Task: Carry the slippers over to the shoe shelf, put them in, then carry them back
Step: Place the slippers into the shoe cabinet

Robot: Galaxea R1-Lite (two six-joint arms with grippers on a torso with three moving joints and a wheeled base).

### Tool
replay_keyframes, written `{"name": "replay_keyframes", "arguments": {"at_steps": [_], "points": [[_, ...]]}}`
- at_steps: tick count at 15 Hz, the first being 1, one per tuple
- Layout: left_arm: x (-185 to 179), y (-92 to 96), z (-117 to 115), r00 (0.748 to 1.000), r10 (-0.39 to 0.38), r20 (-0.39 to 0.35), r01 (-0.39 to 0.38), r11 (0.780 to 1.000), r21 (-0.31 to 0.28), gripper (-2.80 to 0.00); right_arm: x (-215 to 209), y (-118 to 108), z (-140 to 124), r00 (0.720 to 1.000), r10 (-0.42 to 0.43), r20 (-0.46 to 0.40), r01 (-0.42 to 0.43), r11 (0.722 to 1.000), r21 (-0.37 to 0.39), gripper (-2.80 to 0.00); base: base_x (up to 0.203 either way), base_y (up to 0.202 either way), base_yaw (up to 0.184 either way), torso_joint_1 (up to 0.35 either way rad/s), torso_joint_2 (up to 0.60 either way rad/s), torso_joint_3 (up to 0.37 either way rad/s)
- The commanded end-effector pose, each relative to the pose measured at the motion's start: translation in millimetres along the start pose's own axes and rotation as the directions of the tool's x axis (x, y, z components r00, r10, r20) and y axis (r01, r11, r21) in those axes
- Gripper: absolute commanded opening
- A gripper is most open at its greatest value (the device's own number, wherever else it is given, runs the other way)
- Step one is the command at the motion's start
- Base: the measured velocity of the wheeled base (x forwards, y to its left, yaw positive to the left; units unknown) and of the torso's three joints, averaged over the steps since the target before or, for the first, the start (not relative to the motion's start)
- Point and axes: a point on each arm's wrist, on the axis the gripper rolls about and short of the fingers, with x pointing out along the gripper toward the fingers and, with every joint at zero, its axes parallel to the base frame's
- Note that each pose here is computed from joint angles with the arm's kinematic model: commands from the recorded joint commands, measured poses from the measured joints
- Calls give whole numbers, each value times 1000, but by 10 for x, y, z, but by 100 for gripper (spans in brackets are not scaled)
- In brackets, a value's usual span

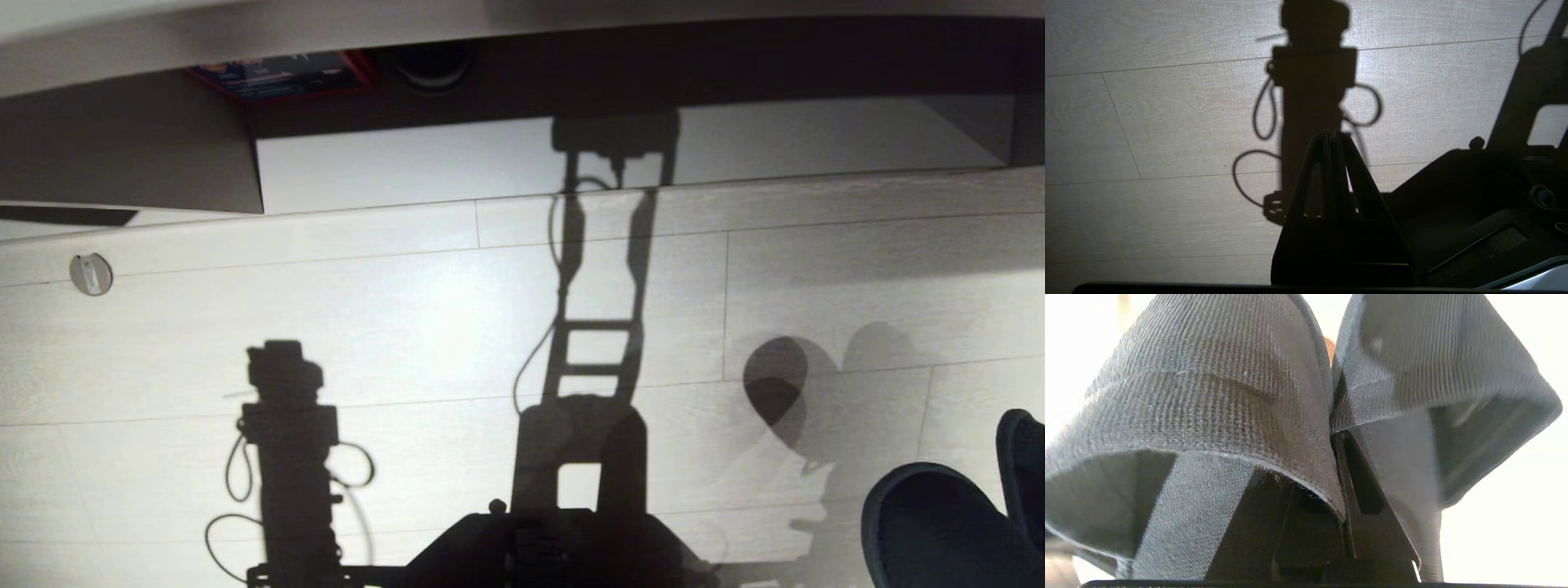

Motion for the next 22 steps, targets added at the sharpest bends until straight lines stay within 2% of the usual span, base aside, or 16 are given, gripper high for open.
{"name": "replay_keyframes", "arguments": {"at_steps": [1, 5, 9, 11, 12, 15, 22], "points": [[0, 0, -1, 1000, 1, 0, -1, 1000, 0, -280, 22, -4, 141, 1000, 1, 22, -1, 1000, 2, -280, 0, 0, 0, 0, 0, 0], [1, 0, -1, 1000, 1, -1, -1, 1000, 0, -280, 121, -12, 412, 998, 2, 67, -2, 1000, 3, -280, 0, 0, 0, 0, 0, 0], [0, 0, -1, 1000, 1, 0, -1, 1000, 0, -280, 366, -21, 661, 998, 4, 67, -5, 1000, 2, -280, 0, 0, 0, 0, 0, 0], [0, 0, -1, 1000, 1, 0, -1, 1000, 0, -280, 481, -24, 770, 995, 8, 104, -8, 1000, 0, -280, 0, 0, 0, 0, 0, 0], [0, 0, -1, 1000, 1, 0, -1, 1000, 0, -280, 531, -25, 806, 993, 9, 117, -9, 1000, -2, -280, 0, 0, 0, 0, 0, 0], [0, 0, -1, 1000, 1, 0, -1, 1000, 0, -280, 861, -30, 854, 998, 16, 63, -15, 1000, -26, -280, 0, 0, 0, 0, 0, 0], [0, 0, -1, 1000, 1, -1, -1, 1000, 0, -280, 1479, -38, 936, 993, 20, 115, -12, 997, -75, -280, 0, 0, 0, 0, 0, 0]]}}
